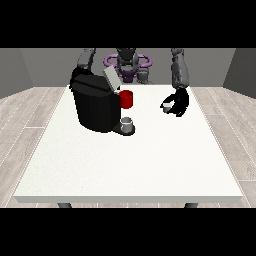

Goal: Insert the coffee pod into the coffee machine and close the lid

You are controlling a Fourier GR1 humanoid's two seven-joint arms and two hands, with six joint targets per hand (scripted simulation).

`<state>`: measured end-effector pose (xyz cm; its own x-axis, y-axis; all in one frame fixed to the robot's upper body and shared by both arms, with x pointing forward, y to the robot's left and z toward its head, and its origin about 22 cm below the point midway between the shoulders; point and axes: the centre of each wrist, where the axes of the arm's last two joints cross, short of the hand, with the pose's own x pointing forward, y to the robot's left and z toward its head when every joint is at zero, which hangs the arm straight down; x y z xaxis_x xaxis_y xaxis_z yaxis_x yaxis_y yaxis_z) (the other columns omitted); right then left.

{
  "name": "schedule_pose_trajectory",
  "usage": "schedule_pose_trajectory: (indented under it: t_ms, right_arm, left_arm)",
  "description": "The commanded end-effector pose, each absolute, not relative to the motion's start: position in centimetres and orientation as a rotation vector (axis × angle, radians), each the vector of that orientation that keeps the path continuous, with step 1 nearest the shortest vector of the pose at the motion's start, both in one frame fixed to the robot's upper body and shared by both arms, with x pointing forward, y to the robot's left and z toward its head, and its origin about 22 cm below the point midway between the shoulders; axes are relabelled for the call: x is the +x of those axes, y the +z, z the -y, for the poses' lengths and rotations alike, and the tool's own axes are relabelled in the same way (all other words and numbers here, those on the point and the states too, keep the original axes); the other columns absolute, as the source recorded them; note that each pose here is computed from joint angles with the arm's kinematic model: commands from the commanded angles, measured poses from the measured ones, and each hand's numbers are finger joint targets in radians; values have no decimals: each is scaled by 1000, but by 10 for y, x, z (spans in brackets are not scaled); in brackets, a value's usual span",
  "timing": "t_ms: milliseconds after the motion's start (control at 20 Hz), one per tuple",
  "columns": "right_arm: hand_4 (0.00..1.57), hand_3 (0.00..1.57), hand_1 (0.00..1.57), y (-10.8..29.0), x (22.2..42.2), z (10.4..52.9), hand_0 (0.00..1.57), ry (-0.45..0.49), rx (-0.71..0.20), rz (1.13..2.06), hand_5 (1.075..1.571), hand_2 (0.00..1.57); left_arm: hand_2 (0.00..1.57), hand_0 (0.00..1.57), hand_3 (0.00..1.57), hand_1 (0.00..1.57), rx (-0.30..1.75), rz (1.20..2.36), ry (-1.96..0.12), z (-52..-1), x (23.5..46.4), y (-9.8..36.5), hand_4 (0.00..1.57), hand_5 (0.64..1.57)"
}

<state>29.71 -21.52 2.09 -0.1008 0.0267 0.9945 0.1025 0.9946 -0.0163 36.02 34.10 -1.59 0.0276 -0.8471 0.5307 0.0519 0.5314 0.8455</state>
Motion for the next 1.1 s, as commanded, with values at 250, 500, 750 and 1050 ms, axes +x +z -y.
schedule_pose_trajectory:
  t_ms: [250, 500, 750, 1050]
  right_arm:
    - [398, 0, 0, -5, 287, 225, 0, -73, -87, 1557, 1571, 0]
    - [442, 0, 0, -10, 287, 212, 0, -110, -108, 1528, 1571, 0]
    - [490, 0, 0, -11, 298, 231, 0, -83, -92, 1543, 1571, 0]
    - [456, 0, 0, 1, 303, 211, 0, -19, -51, 1599, 1571, 0]
  left_arm:
    - [1470, 1477, 1410, 1477, 640, 1462, -883, -324, 377, 1, 632, 1571]
    - [1383, 1323, 1352, 1323, 579, 1473, -926, -312, 396, 32, 581, 1571]
    - [1331, 1256, 1292, 1256, 608, 1545, -949, -311, 417, 84, 545, 1571]
    - [1323, 1235, 1291, 1235, 623, 1564, -909, -291, 429, 102, 571, 1571]
